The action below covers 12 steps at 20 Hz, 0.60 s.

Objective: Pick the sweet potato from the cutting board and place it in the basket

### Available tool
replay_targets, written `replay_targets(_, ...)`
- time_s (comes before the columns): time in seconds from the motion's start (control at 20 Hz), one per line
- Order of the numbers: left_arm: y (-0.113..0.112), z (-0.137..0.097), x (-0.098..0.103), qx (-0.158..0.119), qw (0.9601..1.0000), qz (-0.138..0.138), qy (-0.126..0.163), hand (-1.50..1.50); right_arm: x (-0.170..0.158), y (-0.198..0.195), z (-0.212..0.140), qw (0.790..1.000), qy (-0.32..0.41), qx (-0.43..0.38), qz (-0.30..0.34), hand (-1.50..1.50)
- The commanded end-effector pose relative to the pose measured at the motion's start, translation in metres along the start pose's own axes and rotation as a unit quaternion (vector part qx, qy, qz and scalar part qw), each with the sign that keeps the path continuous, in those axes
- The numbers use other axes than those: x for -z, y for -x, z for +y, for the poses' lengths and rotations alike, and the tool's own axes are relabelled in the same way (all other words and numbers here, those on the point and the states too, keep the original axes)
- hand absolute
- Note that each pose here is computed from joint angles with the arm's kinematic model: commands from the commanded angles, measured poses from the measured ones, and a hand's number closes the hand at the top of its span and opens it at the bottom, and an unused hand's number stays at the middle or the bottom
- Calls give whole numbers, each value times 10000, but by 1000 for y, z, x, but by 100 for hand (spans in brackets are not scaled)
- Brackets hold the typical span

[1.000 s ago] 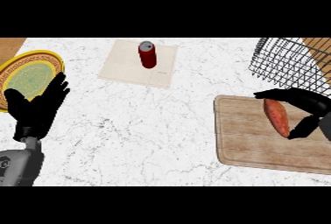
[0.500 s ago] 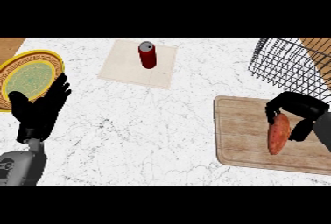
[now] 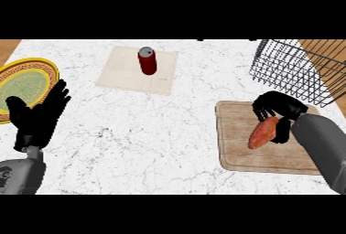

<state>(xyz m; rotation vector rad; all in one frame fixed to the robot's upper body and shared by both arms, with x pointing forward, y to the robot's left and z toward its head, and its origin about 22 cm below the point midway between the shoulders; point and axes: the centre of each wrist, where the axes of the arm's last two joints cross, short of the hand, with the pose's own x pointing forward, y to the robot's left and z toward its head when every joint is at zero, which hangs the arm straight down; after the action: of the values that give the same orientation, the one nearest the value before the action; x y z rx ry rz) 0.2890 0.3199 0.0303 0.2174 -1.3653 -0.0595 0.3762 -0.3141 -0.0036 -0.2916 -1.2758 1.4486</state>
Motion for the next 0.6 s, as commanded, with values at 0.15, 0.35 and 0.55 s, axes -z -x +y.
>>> replay_targets(0.15, 4, 0, -2, -1, 10000, 90, 10, 0, 80, -96, 45, 9842, 638, 1404, 865, 150)
replay_targets(0.35, 5, 7, -3, 3, 9998, 188, -98, 0, 105, -160, 34, 9556, 1668, 2394, 413, 150)
replay_targets(0.55, 6, 3, -2, -8, 9999, 102, 19, 0, 100, -207, -14, 9173, 3005, 2612, -19, 150)
